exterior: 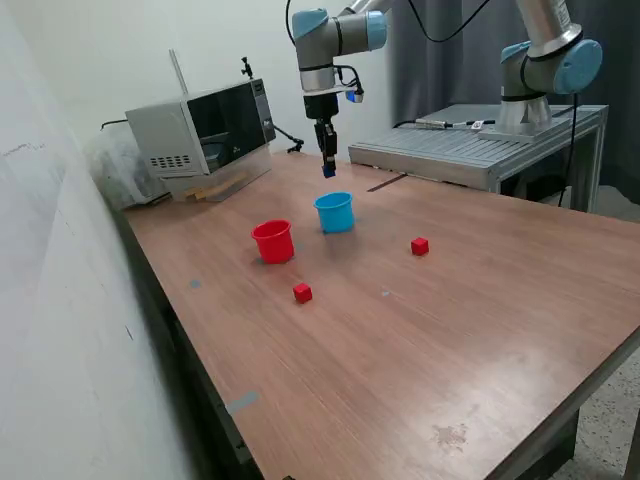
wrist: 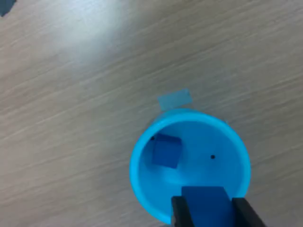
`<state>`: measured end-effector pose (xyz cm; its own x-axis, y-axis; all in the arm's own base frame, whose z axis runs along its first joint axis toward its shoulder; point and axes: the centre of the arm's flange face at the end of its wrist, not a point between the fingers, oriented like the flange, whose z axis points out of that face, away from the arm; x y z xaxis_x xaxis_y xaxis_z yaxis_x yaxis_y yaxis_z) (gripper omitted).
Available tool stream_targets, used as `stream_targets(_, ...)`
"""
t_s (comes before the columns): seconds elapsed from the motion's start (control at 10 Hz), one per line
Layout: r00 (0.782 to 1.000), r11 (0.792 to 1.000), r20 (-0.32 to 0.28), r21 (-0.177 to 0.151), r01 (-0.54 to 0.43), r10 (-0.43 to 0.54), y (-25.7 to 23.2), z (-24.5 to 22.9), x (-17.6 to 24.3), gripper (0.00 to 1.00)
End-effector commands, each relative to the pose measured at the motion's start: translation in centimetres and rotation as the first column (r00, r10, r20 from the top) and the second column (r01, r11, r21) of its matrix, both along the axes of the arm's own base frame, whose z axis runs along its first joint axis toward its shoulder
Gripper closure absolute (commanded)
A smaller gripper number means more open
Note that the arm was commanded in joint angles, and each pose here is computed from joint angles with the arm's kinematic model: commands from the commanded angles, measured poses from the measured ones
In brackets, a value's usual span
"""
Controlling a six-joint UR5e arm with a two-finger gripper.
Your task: Place red objects in the red bin, and blue objects in the blue bin.
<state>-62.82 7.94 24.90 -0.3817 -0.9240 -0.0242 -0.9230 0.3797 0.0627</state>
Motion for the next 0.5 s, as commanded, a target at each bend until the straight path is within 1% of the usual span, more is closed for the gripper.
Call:
stream_targets(0.0,1.0,1.0,0.006,-0.002,-0.001,0.001,0.27,-1.92,-0.57,1.0)
stream_targets(0.2,1.0,1.0,-0.002,-0.001,-0.001,0.001,0.29,-1.79,-0.68,1.0)
stream_targets(0.3,1.0,1.0,0.001,-0.002,-0.004,0.004,0.16,-1.92,-0.6,0.0)
stream_targets(0.4,1.0,1.0,0.0,-0.003,-0.007,0.007,-0.07,-1.89,-0.58,0.0)
